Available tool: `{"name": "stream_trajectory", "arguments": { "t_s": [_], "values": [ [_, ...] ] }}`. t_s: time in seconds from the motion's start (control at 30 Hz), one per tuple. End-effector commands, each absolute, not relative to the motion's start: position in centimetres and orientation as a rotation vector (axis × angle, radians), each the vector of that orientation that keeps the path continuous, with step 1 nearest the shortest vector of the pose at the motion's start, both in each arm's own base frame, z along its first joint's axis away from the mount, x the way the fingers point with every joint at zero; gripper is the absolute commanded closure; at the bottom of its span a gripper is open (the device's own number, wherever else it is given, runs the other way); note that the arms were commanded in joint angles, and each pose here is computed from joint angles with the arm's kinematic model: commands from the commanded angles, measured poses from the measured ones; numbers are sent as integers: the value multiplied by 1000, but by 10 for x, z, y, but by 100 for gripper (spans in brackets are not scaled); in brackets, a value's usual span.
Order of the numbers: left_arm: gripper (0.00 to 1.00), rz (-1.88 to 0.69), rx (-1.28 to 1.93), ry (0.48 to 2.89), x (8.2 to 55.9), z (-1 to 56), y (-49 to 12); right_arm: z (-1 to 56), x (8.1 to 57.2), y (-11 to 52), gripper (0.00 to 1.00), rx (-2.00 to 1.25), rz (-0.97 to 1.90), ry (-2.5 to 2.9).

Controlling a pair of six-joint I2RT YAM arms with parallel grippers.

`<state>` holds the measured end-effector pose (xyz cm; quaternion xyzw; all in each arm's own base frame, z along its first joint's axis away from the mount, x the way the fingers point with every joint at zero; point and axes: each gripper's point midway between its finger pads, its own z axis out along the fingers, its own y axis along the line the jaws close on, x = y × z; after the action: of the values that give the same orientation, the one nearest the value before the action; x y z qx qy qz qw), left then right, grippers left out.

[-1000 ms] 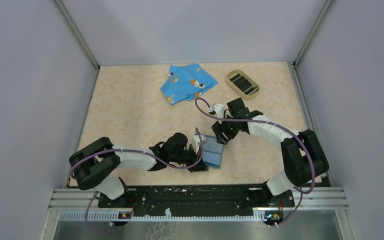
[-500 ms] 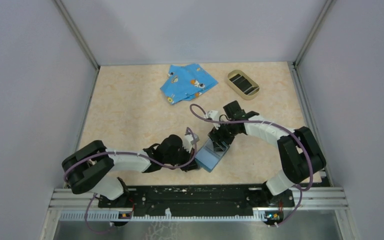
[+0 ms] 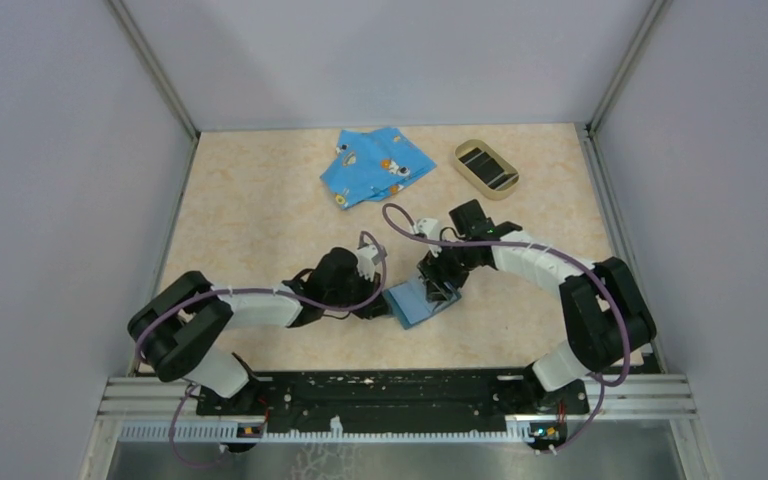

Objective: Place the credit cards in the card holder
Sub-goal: Open the card holder at the center of the board.

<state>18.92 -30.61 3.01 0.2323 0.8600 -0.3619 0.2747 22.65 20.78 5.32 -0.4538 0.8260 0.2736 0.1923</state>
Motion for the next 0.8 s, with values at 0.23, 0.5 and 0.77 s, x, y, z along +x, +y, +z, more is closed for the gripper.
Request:
{"name": "stream_trajectory", "arguments": {
  "t_s": [0.23,0.5,0.77],
  "values": [
    [100,-1005,630,2264,213,45,-317,91,258,205,33,-1137,715,2218],
    [100,-1019,641,2274,219,43,-318,113,255,208,31,-1125,787,2131],
    [100,-1035,656,2265,221,45,-322,80,265,195,70,-1095,685,2276]
  ]
}}
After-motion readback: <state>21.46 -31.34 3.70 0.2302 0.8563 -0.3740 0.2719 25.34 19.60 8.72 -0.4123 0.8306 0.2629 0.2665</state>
